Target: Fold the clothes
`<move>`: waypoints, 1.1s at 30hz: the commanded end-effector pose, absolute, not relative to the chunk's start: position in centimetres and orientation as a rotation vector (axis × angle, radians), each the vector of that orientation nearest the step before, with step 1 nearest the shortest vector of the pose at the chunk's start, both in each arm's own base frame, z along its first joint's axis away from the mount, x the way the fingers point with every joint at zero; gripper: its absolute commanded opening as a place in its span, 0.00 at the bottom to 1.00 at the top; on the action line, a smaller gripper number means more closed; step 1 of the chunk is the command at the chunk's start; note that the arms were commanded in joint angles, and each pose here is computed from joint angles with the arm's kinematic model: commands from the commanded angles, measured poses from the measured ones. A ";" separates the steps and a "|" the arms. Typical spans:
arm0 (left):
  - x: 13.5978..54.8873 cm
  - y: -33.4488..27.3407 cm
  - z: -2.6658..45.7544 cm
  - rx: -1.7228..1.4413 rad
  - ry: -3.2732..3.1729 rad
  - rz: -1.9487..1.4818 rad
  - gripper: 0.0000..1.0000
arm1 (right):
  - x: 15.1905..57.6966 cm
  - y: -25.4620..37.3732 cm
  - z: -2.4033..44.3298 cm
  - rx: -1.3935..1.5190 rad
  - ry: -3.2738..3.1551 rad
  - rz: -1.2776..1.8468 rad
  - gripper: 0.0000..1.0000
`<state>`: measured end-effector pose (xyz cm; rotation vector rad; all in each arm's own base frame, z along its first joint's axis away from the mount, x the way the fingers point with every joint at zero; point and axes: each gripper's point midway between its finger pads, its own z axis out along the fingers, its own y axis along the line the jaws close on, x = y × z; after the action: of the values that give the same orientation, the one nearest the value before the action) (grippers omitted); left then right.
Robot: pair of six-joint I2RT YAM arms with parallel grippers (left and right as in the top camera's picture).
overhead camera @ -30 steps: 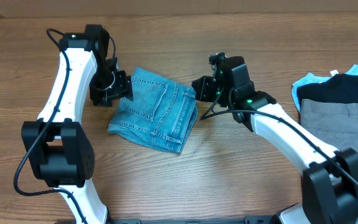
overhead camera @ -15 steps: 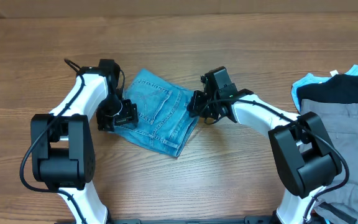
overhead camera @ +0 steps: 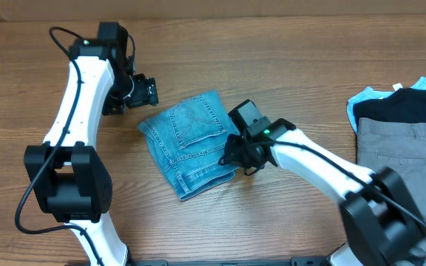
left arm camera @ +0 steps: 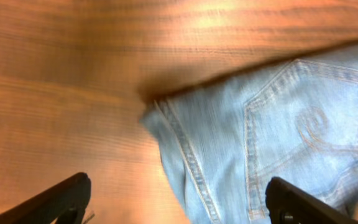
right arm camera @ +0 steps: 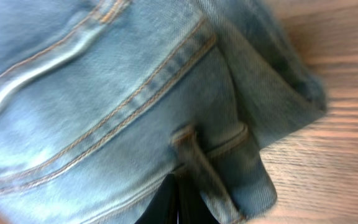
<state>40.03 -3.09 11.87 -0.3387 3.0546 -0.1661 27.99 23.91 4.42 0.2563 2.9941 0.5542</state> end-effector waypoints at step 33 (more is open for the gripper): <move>26.1 -11.5 -5.1 -0.582 3.169 -1.018 0.88 | 27.4 25.9 -1.3 0.137 3.088 0.688 0.04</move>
<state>31.65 -9.65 0.80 -0.4522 3.0469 -0.8536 29.29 26.06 0.98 0.1267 2.9941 0.7147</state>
